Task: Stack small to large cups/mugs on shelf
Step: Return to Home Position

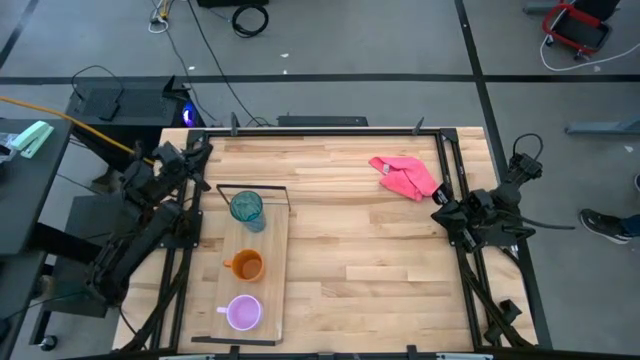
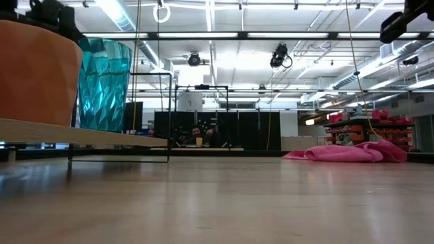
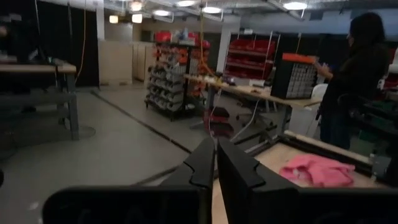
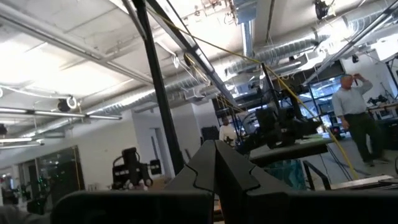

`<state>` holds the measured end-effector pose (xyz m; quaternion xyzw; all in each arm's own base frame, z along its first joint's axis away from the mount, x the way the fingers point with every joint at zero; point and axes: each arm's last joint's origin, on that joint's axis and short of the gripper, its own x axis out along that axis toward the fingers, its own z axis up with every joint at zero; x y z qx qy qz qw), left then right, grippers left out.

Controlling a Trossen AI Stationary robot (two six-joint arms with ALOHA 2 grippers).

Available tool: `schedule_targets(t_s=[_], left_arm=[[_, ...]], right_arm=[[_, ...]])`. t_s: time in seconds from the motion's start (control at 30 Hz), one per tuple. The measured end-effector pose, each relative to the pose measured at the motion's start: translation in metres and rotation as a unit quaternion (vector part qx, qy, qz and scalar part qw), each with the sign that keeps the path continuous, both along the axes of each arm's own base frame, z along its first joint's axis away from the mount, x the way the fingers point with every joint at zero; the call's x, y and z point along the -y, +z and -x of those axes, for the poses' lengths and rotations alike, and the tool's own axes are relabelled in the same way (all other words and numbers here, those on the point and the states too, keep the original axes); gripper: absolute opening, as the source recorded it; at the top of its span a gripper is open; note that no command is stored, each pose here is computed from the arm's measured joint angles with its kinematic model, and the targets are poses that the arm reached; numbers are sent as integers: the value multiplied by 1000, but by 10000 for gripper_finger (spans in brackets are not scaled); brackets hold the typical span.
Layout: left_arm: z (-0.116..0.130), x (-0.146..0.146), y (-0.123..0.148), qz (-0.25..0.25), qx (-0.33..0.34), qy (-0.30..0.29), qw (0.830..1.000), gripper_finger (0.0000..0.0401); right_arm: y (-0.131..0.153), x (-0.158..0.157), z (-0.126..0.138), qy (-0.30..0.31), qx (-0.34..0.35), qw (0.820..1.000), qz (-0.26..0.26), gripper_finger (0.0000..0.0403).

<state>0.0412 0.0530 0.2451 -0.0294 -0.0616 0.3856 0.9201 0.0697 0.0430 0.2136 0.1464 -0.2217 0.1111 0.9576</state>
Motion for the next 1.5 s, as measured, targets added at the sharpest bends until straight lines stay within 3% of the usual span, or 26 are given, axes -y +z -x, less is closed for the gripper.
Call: schedule_targets(t_s=[0.27,0.5,0.77,1.5], left_arm=[[-8,-12,-27,6,11,-3,1000,36],[-12,-20,-44,-37,32,9,999,25],[-12,-25,-60,-20,15,69,997,32],[-5,-30,-62,-50,-39,216,974,40]], right_arm=[[-3,-1,-1,9,-19,1000,-6,14],[-4,-1,-2,10,-21,1000,-5,14],[-5,-2,-2,10,-29,1000,2,14],[-8,-3,-3,11,-40,999,6,14]])
